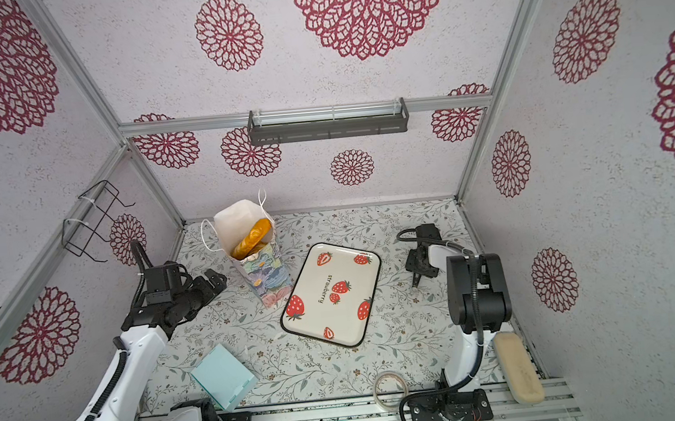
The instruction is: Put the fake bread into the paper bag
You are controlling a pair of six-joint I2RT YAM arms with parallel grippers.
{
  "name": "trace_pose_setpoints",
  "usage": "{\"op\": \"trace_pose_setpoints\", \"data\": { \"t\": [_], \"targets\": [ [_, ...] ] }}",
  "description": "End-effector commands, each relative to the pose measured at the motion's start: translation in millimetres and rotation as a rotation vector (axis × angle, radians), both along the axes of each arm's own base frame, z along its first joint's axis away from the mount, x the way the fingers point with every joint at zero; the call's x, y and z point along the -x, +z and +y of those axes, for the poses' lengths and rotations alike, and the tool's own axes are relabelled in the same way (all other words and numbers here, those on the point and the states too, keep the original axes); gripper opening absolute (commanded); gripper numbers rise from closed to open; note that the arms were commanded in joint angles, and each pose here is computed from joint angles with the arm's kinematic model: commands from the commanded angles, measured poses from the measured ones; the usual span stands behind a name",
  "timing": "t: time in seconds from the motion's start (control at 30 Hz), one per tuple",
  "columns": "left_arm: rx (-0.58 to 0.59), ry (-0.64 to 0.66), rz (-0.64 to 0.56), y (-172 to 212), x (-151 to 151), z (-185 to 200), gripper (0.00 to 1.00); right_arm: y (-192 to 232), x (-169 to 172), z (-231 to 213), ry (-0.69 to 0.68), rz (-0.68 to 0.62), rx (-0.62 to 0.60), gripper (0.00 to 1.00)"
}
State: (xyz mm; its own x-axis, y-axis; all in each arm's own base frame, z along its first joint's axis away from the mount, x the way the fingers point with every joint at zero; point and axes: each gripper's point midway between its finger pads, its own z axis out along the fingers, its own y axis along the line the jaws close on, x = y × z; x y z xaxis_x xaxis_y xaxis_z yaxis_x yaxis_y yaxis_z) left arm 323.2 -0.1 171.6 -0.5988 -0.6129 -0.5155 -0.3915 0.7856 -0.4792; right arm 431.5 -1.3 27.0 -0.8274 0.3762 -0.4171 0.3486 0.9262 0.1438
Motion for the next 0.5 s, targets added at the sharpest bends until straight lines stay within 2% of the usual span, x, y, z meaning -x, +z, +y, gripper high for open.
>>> {"op": "trace_pose_setpoints", "data": {
  "t": [0.0, 0.2, 0.47],
  "targets": [
    [-0.025, 0.009, -0.035, 12, -7, 3, 0.97, -2, -3, 2, 0.006, 0.006, -0.010, 0.50],
    [-0.049, 0.006, -0.021, 10, -9, 6, 0.98, -8, -2, 3, 0.013, 0.021, -0.014, 0.59],
    [-0.064, 0.009, -0.016, 7, -12, 8, 0.97, -13, -2, 11, 0.036, 0.037, -0.023, 0.65]
  ]
}}
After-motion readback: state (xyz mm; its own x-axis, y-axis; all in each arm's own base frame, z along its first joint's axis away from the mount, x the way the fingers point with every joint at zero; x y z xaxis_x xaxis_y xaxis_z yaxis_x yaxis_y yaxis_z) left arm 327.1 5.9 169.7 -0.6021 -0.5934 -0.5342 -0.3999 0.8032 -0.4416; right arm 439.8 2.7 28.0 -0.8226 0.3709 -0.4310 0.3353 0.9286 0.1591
